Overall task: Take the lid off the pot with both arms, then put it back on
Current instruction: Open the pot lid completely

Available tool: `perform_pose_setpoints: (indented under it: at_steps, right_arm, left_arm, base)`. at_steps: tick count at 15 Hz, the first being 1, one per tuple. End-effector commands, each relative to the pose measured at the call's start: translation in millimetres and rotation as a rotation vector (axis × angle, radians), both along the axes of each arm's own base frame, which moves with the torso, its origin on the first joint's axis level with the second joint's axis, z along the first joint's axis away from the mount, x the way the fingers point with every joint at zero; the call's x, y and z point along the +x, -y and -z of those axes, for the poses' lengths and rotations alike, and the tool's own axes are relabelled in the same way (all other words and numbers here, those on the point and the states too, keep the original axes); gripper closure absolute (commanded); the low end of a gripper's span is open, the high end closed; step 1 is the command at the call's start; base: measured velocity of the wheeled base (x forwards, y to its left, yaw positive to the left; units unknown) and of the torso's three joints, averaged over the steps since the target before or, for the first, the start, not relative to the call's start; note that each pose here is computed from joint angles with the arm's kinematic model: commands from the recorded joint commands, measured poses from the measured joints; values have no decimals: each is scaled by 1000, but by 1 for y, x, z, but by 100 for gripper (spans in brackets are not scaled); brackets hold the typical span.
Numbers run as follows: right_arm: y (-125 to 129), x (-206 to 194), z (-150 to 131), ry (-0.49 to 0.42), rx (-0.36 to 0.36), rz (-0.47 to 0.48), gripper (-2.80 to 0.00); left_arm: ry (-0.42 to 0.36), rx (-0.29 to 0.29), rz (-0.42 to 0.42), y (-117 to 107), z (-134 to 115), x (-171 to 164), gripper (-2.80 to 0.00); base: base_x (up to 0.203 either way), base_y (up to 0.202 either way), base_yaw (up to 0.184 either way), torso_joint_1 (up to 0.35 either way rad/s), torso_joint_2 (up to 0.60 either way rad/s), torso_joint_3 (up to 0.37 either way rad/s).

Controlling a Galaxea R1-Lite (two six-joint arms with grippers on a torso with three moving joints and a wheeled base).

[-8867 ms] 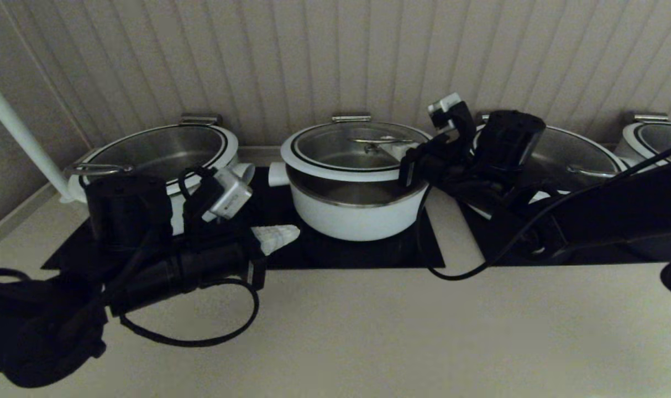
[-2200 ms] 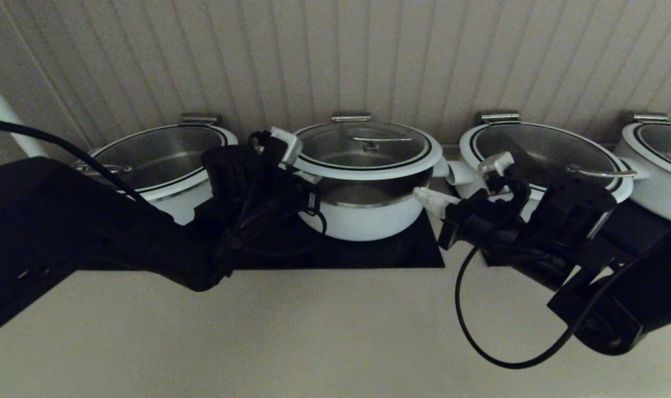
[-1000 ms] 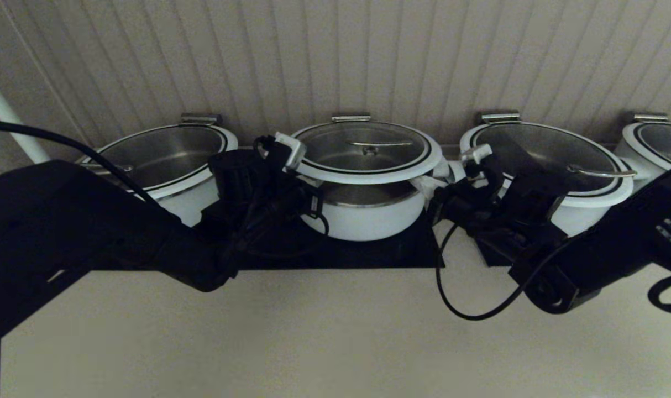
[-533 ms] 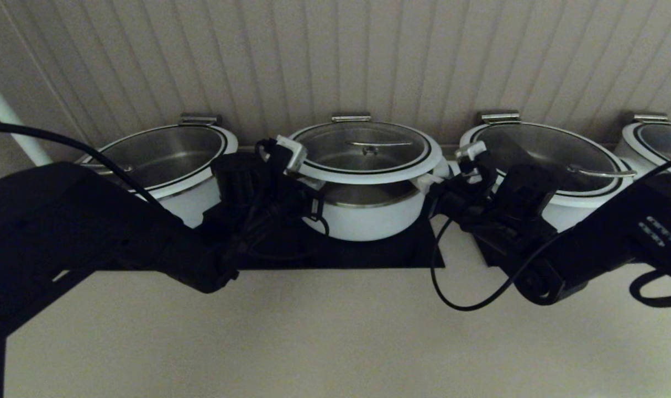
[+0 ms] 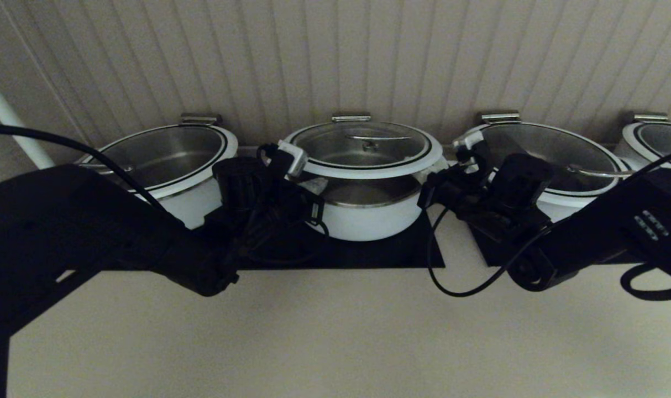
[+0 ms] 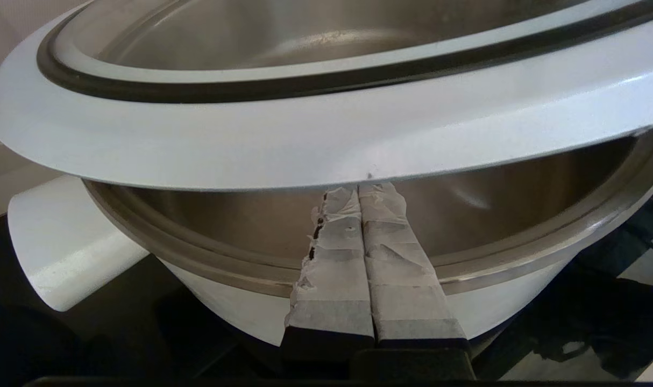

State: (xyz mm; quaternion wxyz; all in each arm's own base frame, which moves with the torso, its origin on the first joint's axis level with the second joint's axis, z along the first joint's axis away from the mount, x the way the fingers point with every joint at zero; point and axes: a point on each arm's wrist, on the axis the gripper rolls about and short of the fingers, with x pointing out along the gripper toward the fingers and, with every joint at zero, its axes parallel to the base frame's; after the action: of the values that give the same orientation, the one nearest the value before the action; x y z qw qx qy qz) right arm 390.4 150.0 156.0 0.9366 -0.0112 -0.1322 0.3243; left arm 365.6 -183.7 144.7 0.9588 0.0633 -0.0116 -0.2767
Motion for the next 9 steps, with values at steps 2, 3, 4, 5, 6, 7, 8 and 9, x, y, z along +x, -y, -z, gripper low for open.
perform_pose_setpoints:
  at_steps: [2,3,4,5,6,7,8,9]
  right_arm:
    - [-1,4,-5,24,7,0,0]
    - [0,5,-7,30,9,2,0]
    - [2,7,-8,35,11,8,0]
    - [3,8,-10,38,12,12,0]
    - [5,8,-10,39,12,17,0]
    - [7,9,-10,39,12,21,0]
    - [8,9,-10,39,12,23,0]
    - [8,10,-10,40,12,25,0]
  left_arm:
    - [-5,5,0,-1,3,-1,0]
    - [-10,8,0,-1,4,-2,0]
    - [-15,11,0,-2,6,-3,0]
    - [-10,10,0,-2,7,-4,0]
    - [-6,6,0,-3,9,-6,0]
    - [-5,5,1,-4,11,-8,0]
    - [-15,10,2,-5,14,-11,0]
    - [-19,12,1,-6,15,-13,0]
  base:
    - [0,0,0,0,0,0]
    - [0,0,0,0,0,0]
    - [0,0,0,0,0,0]
    - [0,0,0,0,0,0]
    - [0,0,0,0,0,0]
    - [0,0,0,0,0,0]
    - [0,0,0,0,0,0]
    - [0,0,0,0,0,0]
